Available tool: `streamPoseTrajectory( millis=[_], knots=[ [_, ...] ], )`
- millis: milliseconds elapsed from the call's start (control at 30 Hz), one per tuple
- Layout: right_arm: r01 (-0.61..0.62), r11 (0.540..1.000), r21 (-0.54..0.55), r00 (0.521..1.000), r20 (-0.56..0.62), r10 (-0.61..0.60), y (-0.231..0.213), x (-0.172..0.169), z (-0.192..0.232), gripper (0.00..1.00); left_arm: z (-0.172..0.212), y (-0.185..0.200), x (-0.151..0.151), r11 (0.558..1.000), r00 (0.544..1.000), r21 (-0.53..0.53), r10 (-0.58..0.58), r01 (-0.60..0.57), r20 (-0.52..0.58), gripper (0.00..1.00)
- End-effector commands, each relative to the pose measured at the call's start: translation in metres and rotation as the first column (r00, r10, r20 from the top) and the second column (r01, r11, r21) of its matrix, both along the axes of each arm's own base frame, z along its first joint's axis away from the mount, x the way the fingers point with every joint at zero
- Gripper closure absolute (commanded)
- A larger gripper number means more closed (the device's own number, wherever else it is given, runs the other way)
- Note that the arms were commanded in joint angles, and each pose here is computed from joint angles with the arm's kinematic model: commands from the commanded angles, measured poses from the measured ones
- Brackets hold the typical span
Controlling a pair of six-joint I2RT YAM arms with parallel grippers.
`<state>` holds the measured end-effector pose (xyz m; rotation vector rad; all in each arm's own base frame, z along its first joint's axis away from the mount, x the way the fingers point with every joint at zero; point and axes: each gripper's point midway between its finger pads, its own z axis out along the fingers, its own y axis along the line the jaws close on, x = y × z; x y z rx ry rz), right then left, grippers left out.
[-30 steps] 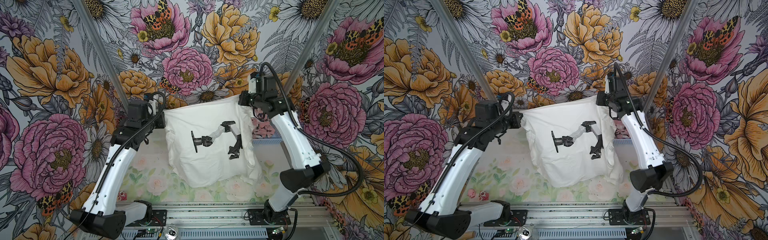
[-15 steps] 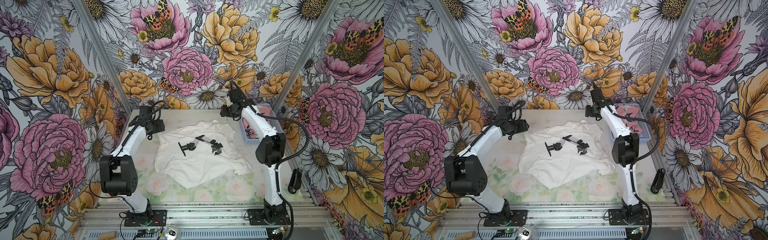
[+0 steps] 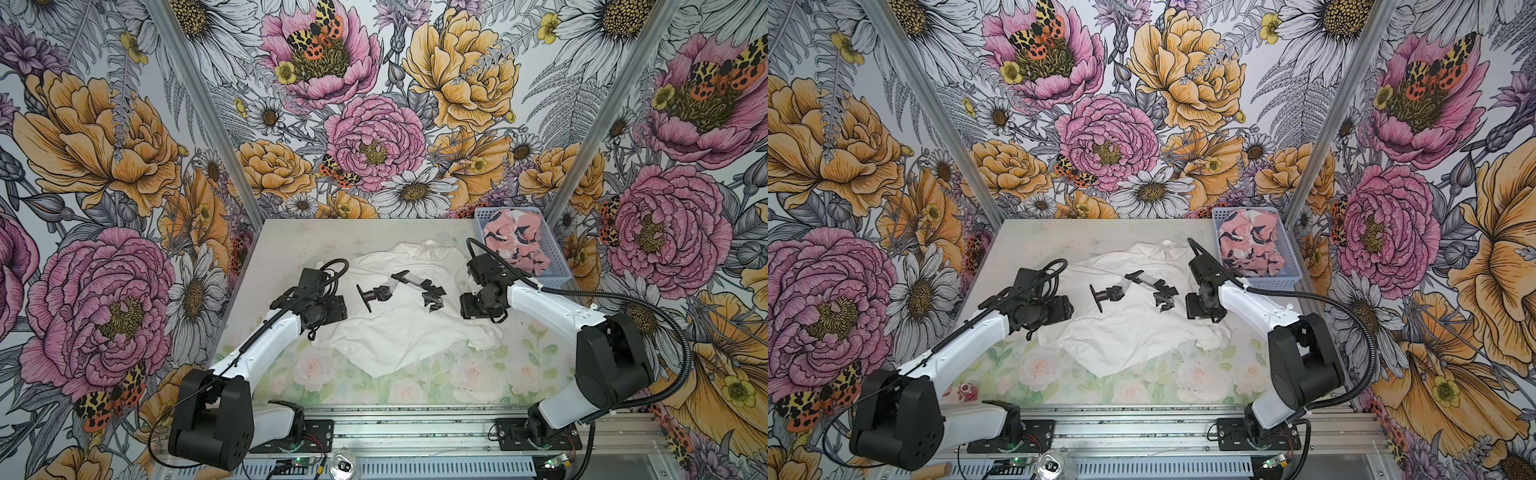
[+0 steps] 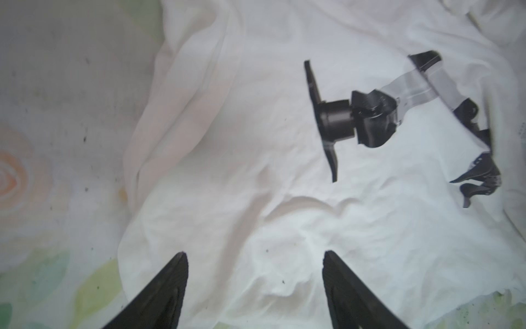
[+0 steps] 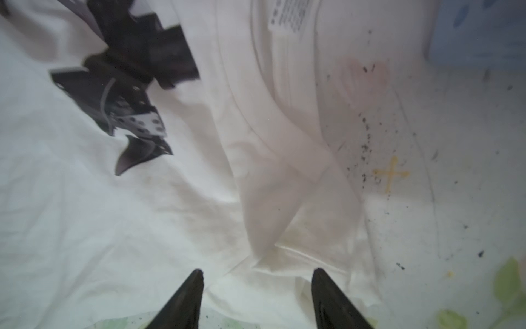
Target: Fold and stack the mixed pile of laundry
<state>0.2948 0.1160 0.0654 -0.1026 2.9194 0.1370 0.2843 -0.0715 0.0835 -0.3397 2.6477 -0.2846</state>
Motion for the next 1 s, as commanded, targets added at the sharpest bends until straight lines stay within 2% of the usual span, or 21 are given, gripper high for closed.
streamPoseTrajectory(
  millis=[0,100,267,400,500,600,667,733,833,967],
  knots=[
    [0.015,1.000,-0.013,0.993,0.120,-0.014,-0.009,0.019,0.008,0.35,0.000,0.015,-0.009,0.990,0.990,-0.010,0.139,-0.139,0.033,0.29],
    [0.015,0.999,-0.041,0.992,0.128,-0.009,-0.016,0.025,0.000,0.34,-0.005,0.022,-0.016,0.984,0.983,-0.014,0.179,-0.179,0.029,0.32],
    [-0.007,1.000,-0.022,0.993,0.120,0.009,-0.008,0.036,-0.016,0.33,-0.024,0.029,-0.022,0.977,0.976,-0.008,0.215,-0.215,-0.027,0.35],
    [-0.007,1.000,-0.016,0.997,0.081,0.008,-0.004,0.039,-0.033,0.36,-0.042,0.032,-0.025,0.970,0.969,-0.031,0.239,-0.241,-0.059,0.40],
    [0.004,1.000,0.000,0.997,0.081,-0.004,-0.002,0.040,-0.035,0.50,-0.052,0.032,-0.027,0.969,0.968,-0.037,0.240,-0.243,-0.080,0.51],
    [0.007,1.000,0.007,0.994,0.107,-0.008,-0.002,0.042,-0.027,0.71,-0.056,0.029,-0.025,0.971,0.969,-0.046,0.231,-0.235,-0.083,0.68],
    [0.009,1.000,0.011,0.991,0.131,-0.010,-0.002,0.044,-0.018,0.86,-0.057,0.027,-0.024,0.972,0.971,-0.050,0.226,-0.231,-0.081,0.88],
    [0.012,1.000,0.019,0.989,0.145,-0.015,-0.003,0.043,-0.009,1.00,-0.051,0.025,-0.023,0.972,0.973,-0.063,0.221,-0.225,-0.067,1.00],
    [0.017,0.999,0.044,0.986,0.166,-0.024,-0.005,0.041,0.010,1.00,-0.028,0.025,-0.021,0.970,0.973,-0.082,0.229,-0.229,-0.007,1.00],
    [0.020,0.996,0.082,0.976,0.215,-0.037,-0.009,0.031,0.049,1.00,0.025,0.029,-0.022,0.971,0.968,-0.094,0.230,-0.221,0.096,1.00]
  ],
)
